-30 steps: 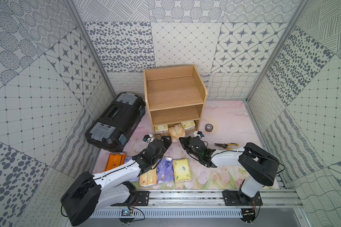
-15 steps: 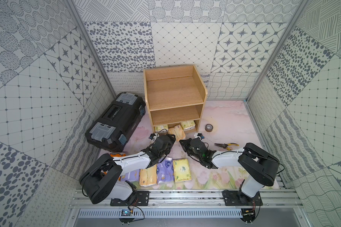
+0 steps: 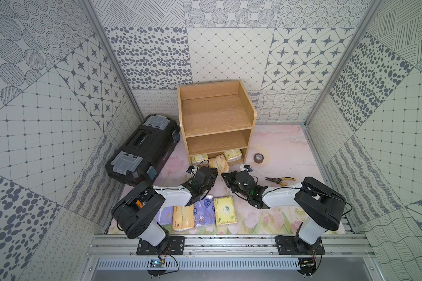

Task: Remove the tissue boxes from the shelf
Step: Pick up a box of tissues from the shelf.

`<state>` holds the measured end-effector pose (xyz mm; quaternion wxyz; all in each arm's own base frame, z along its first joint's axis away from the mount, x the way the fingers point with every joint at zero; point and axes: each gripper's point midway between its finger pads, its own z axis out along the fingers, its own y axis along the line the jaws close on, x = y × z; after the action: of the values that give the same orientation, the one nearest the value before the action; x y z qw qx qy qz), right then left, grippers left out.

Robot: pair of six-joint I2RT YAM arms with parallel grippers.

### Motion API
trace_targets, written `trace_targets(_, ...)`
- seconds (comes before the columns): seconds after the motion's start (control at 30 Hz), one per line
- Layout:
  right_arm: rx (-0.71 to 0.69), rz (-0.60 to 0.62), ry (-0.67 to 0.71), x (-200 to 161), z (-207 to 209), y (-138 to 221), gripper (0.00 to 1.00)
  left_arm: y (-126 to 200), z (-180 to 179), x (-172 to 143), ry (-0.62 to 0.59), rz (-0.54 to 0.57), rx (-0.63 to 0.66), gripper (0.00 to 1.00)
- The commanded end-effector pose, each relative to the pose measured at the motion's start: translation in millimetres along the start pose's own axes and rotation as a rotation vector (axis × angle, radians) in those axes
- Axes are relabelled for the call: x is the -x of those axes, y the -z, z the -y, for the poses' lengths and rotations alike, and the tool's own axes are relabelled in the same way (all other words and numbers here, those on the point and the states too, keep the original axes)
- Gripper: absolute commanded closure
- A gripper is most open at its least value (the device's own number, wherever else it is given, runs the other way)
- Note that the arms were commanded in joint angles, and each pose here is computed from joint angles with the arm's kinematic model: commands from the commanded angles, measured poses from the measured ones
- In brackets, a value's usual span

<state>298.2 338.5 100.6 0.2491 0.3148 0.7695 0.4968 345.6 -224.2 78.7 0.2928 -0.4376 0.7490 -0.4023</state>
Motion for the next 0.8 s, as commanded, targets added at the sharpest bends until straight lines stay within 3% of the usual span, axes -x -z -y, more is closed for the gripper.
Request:
trace_targets(0.0, 0.065, -0.02, -0.013, -5, -22, 4, 1.0, -4, 25, 12, 0.028, 0.068, -0.128, 0.63)
trace_targets(0.3, 0.05, -0.012, 0.039, -1, -23, 9, 0.99, -2, 27, 14, 0.0, 0.076, -0.141, 0.79)
trace_targets(0.4, 0.04, -0.007, 0.099, 2, -28, 15, 0.71, 6, 29, 15, -0.023, 0.084, -0.143, 0.85)
trace_targets(0.47, 0.03, 0.001, 0.145, 6, -31, 22, 0.58, 11, 32, 18, -0.03, 0.091, -0.146, 0.87)
trace_targets(0.77, -0.026, -0.057, 0.383, 17, -21, 75, 0.21, 51, 47, 18, -0.101, 0.068, -0.17, 0.89)
